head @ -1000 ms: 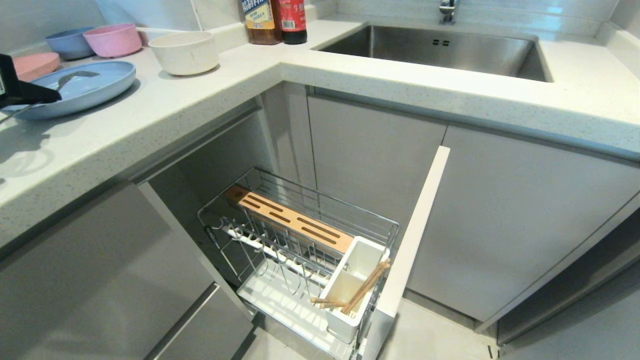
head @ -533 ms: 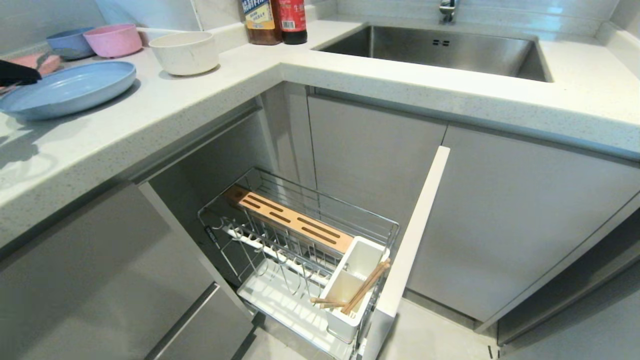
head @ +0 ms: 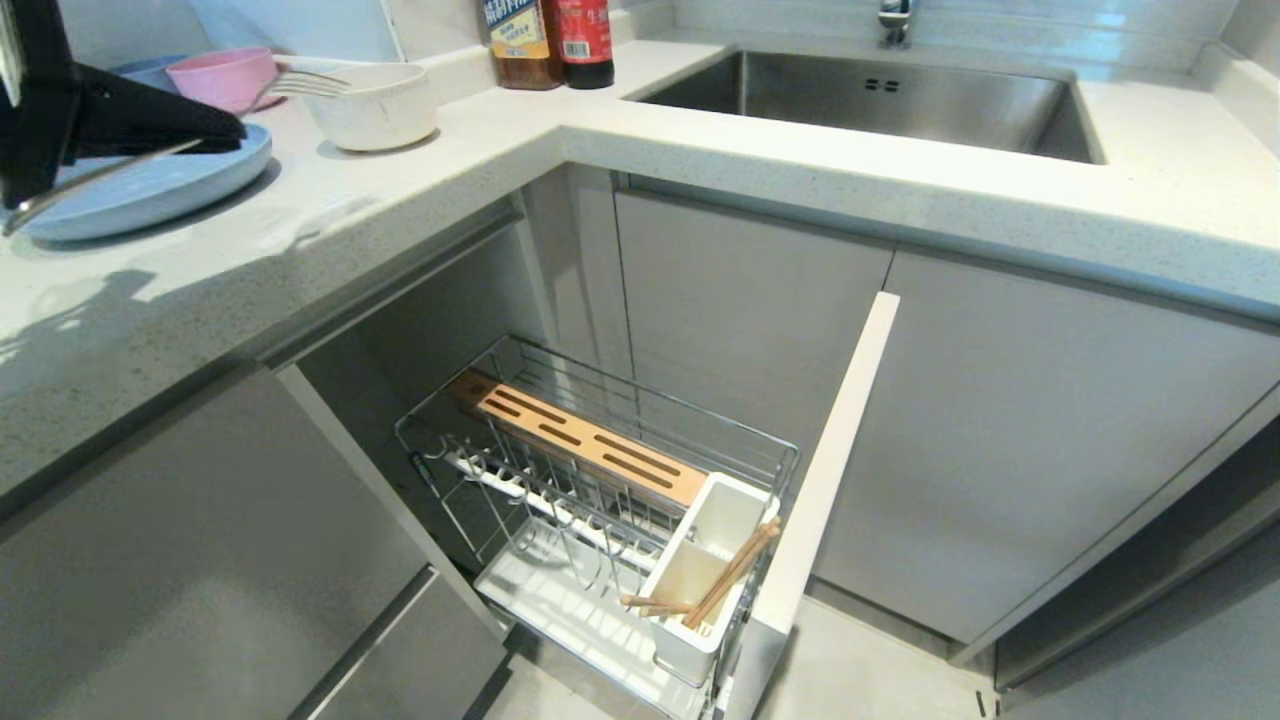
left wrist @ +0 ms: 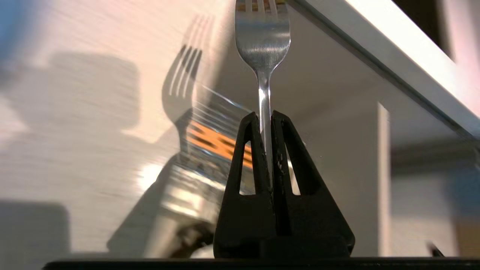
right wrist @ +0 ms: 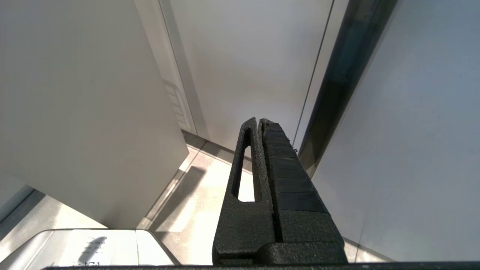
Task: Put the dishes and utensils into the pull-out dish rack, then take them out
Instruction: Pick up the fork and place it in the cupboard
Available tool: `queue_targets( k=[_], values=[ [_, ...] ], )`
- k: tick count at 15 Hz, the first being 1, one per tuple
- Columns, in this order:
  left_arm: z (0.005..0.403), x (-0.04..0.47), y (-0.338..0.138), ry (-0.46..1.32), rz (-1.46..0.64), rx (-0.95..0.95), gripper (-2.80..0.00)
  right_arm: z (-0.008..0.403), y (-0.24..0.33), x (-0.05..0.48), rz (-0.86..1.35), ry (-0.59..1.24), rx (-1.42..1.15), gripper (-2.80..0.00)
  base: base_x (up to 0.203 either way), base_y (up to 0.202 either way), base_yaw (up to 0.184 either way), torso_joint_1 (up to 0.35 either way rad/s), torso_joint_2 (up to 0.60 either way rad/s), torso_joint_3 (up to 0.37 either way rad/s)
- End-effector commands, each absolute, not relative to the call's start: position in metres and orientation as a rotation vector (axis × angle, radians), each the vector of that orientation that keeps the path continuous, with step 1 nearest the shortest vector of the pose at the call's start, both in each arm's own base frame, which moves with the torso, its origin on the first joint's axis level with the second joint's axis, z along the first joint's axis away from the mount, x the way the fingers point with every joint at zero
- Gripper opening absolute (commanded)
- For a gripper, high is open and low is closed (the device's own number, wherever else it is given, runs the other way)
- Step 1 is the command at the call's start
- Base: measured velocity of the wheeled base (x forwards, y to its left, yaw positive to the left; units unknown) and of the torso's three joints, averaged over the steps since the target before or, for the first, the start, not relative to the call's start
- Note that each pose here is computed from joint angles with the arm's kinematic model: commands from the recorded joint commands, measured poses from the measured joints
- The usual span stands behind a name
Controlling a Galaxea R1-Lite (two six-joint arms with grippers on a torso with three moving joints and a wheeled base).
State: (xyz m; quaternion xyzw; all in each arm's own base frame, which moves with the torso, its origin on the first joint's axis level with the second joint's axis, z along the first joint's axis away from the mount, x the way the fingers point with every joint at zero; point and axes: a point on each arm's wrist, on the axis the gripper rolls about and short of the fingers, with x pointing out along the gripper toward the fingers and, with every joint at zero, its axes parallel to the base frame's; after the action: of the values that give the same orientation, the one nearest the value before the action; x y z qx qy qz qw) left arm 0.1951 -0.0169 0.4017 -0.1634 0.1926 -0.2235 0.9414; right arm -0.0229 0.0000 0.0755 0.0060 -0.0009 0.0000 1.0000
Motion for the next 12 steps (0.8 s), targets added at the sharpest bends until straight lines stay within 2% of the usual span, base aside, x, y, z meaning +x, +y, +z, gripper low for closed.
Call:
queue_targets(
  k=[1, 6, 12],
  values=[
    [0.398, 0.18, -0.04, 0.442, -0.576, -0.32, -2.8, 0.075, 0.0, -0.023, 0.0, 0.0, 0.012, -2.8, 0.0, 0.0, 0.0, 0.0, 0.0, 0.0],
    [0.355, 0.161, -0.087, 0.684, -0.805, -0.255, -2.8, 0.075, 0.0, -0.023, 0.0, 0.0, 0.012, -2.8, 0.0, 0.0, 0.0, 0.0, 0.0, 0.0],
    [0.318, 0.194, -0.134, 0.918, -0.859, -0.193, -2.8, 0.075, 0.0, -0.023, 0.0, 0.0, 0.012, -2.8, 0.0, 0.0, 0.0, 0.0, 0.0, 0.0]
  ],
)
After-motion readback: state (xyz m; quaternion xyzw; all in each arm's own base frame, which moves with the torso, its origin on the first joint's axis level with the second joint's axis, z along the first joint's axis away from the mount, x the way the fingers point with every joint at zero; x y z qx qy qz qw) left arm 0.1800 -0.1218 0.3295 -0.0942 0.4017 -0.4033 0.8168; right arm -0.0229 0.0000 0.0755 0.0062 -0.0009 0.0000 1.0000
